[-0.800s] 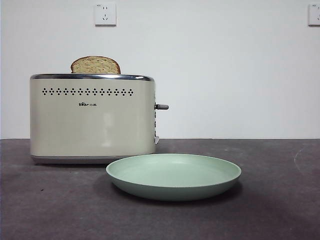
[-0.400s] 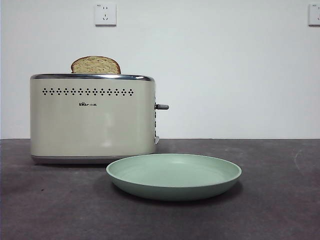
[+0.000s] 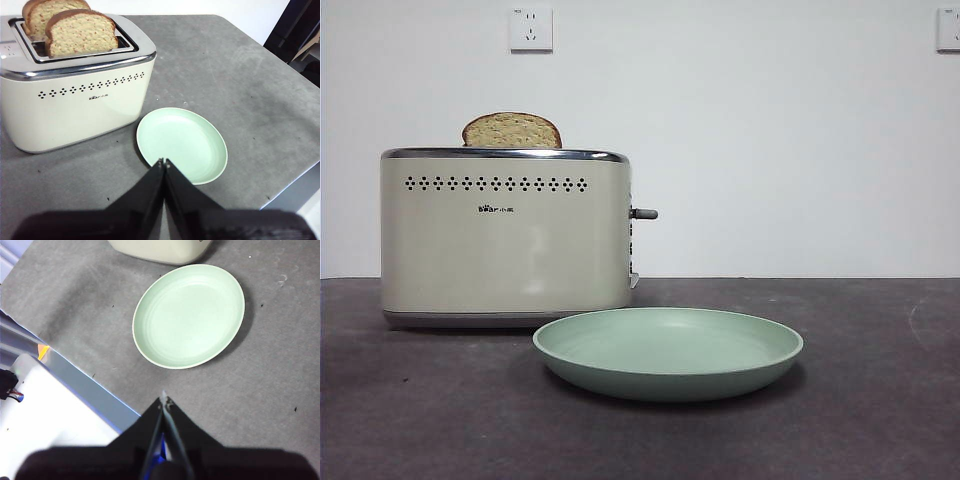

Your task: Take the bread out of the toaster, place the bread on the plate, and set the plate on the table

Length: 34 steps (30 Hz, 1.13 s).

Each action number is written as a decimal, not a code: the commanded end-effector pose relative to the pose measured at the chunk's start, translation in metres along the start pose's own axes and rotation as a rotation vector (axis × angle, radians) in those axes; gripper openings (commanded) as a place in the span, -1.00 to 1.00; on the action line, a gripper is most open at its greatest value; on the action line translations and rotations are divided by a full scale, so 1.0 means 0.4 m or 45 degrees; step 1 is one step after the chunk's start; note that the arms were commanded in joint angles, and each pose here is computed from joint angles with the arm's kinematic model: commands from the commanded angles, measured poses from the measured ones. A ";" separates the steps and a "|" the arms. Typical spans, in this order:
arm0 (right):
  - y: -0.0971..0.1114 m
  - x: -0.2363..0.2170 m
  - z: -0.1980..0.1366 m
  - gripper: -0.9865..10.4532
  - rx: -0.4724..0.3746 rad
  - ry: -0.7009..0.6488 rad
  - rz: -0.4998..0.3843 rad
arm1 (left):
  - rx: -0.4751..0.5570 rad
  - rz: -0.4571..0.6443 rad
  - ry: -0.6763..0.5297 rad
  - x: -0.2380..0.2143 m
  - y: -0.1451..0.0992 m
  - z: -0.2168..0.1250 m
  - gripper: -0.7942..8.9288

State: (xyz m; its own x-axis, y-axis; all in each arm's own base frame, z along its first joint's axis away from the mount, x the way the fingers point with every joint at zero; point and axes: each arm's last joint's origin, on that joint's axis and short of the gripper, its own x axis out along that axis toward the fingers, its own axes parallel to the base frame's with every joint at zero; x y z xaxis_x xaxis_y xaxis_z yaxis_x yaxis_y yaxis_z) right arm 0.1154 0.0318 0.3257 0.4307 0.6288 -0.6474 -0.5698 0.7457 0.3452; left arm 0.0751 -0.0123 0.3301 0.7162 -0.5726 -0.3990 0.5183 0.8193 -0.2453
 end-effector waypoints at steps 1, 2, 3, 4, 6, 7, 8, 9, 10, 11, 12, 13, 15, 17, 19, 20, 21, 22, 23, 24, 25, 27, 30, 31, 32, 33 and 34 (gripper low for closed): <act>0.002 -0.001 0.001 -0.56 -0.021 -0.005 0.001 | 0.026 -0.006 -0.004 0.000 0.000 0.001 -0.71; 0.002 -0.001 0.001 -0.40 -0.016 -0.005 0.001 | 0.026 -0.006 -0.004 0.000 0.000 0.001 -0.54; 0.002 -0.001 0.001 -0.19 -0.003 -0.006 0.000 | 0.028 -0.005 -0.005 0.000 0.000 0.001 -0.22; 0.002 -0.001 0.002 -0.03 0.003 -0.007 0.000 | 0.029 -0.005 -0.008 0.000 0.000 0.001 0.04; 0.002 -0.001 0.002 0.17 0.012 -0.007 0.000 | 0.039 -0.004 -0.019 0.000 0.000 0.004 0.35; 0.002 -0.001 0.002 0.16 0.019 -0.007 0.000 | 0.046 -0.003 -0.028 -0.001 0.000 0.006 0.34; 0.002 -0.001 0.002 0.16 0.022 -0.007 0.001 | 0.059 -0.002 -0.043 -0.001 0.000 0.010 0.34; 0.002 -0.001 0.002 0.16 0.022 -0.007 0.001 | 0.076 0.001 -0.062 -0.001 0.000 0.014 0.34; 0.002 -0.001 0.002 0.16 0.022 -0.007 0.001 | 0.094 0.002 -0.080 -0.001 0.000 0.018 0.34; 0.002 -0.001 0.002 0.16 0.025 -0.007 0.002 | 0.112 0.005 -0.103 -0.002 0.001 0.024 0.34; 0.002 -0.001 0.001 0.16 0.025 -0.007 0.002 | 0.130 0.007 -0.125 -0.001 0.002 0.030 0.34; 0.002 -0.001 0.001 0.16 0.025 -0.007 0.002 | 0.144 0.009 -0.141 0.001 0.004 0.035 0.34; 0.002 -0.001 0.001 0.16 0.025 -0.007 0.002 | 0.177 0.013 -0.180 0.007 0.009 0.049 0.34; 0.002 -0.001 0.001 0.16 0.025 -0.007 0.002 | 0.223 0.018 -0.215 0.016 0.019 0.066 0.34; 0.002 -0.001 0.001 0.16 0.025 -0.007 0.002 | 0.265 0.023 -0.249 0.030 0.031 0.085 0.34; 0.002 -0.001 0.001 0.16 0.025 -0.007 0.002 | 0.281 0.024 -0.270 0.039 0.039 0.096 0.34; 0.002 -0.001 0.002 0.16 0.025 -0.007 0.002 | 0.296 0.025 -0.288 0.048 0.048 0.107 0.34; 0.002 -0.001 0.002 0.16 0.025 -0.007 0.002 | 0.305 0.026 -0.299 0.058 0.057 0.116 0.34; 0.002 -0.001 0.001 0.16 0.025 -0.007 0.002 | 0.315 0.026 -0.310 0.072 0.068 0.127 0.34; 0.002 -0.001 0.002 0.16 0.025 -0.007 0.001 | 0.324 0.023 -0.320 0.085 0.080 0.138 0.34; 0.002 -0.001 0.002 0.16 0.025 -0.007 0.001 | 0.329 0.020 -0.323 0.098 0.089 0.147 0.34; 0.002 -0.001 0.002 0.16 0.025 -0.007 0.001 | 0.361 0.008 -0.332 0.131 0.111 0.171 0.34; 0.002 -0.001 0.002 0.16 0.025 -0.006 0.001 | 0.412 -0.008 -0.331 0.185 0.142 0.201 0.34; 0.002 -0.001 0.002 0.16 0.025 -0.007 0.001 | 0.415 -0.015 -0.324 0.202 0.152 0.208 0.34; 0.002 -0.001 0.002 0.16 0.025 -0.006 0.001 | 0.416 -0.023 -0.316 0.223 0.164 0.218 0.34; 0.002 -0.001 0.002 0.16 0.025 -0.006 0.001 | 0.418 -0.032 -0.305 0.245 0.175 0.227 0.34; 0.002 -0.001 0.002 0.16 0.025 -0.006 0.001 | 0.426 -0.040 -0.296 0.264 0.184 0.235 0.34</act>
State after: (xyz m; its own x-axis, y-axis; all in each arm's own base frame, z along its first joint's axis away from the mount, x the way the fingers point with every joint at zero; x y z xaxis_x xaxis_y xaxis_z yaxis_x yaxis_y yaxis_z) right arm 0.1154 0.0318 0.3256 0.4308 0.6282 -0.6479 -0.5510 0.7517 0.3624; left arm 0.2259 -0.0142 0.3549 0.7694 -0.6152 -0.1717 0.6292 0.7763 0.0379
